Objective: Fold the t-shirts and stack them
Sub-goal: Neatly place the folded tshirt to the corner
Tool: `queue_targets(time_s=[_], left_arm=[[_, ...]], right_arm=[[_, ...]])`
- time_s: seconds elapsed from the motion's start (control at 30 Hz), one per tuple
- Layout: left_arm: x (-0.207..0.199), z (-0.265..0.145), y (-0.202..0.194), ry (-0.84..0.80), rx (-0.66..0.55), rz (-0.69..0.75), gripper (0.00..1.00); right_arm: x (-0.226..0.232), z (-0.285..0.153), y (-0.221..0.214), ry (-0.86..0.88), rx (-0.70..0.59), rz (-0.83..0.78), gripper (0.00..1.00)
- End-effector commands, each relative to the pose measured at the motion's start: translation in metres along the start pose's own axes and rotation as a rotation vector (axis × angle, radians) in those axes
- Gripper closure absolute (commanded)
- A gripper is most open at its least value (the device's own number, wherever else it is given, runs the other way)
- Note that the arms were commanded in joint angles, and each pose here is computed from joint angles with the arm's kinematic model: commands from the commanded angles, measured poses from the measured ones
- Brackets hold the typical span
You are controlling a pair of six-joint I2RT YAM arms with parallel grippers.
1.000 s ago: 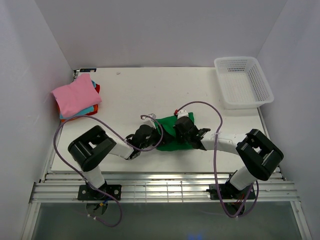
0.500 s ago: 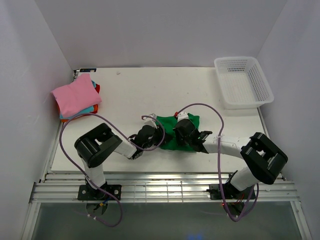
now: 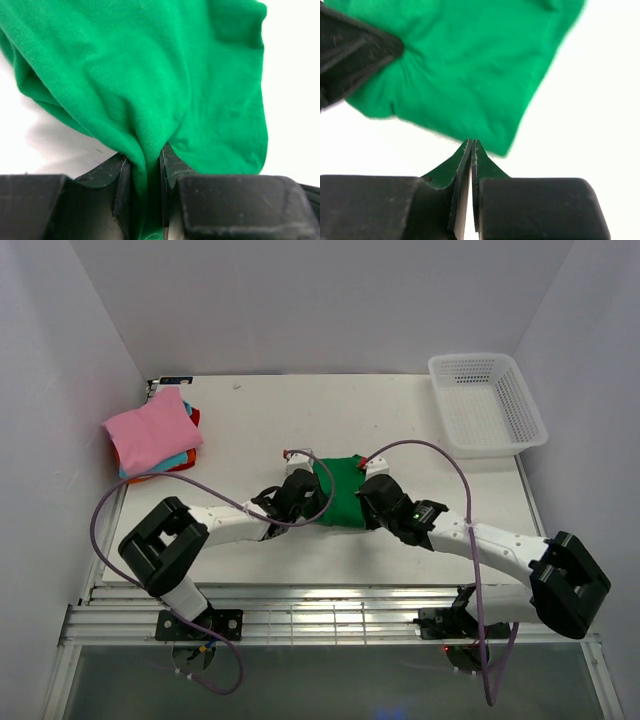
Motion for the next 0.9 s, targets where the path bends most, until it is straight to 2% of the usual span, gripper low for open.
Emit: queue_targets(time_s=[0.0, 0.17, 0.4, 0.63, 0.87], left_arm=[[0.009, -0.018, 0.052, 0.14, -0.074, 0.144, 1.0], [0.022, -0.021, 0.081, 0.208, -0.062, 0.244, 1.0], [0.04, -0.013, 0.104, 0.26, -0.009, 0.325, 1.0], [0.07, -0.015, 0.139, 0.302, 0.051, 0.323, 1.0], [0.094, -0.009, 0.198, 0.321, 0.081, 0.279, 1.0]], right_arm=[[-0.016, -0.026, 0.03, -0.075, -0.066, -0.011, 0.91], [-0.021, -0.043, 0.041, -0.078, -0.12, 0.003, 0.91], [-0.023, -0.046, 0.034, -0.068, -0.127, 0.002, 0.91], [-0.022, -0.046, 0.028, -0.054, -0.131, -0.001, 0.91], [-0.019, -0.044, 0.025, -0.028, -0.139, 0.003, 0.91]])
Point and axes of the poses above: each gripper's point midway between its finger pads, its own z axis out along the fingers, its own x axis along the line the jaws close on, y = z × x, the point moved 1 cm from there along -z, back along the fingers, and after that the axes turned 7 degrees about -z, right-handed, at the moved point
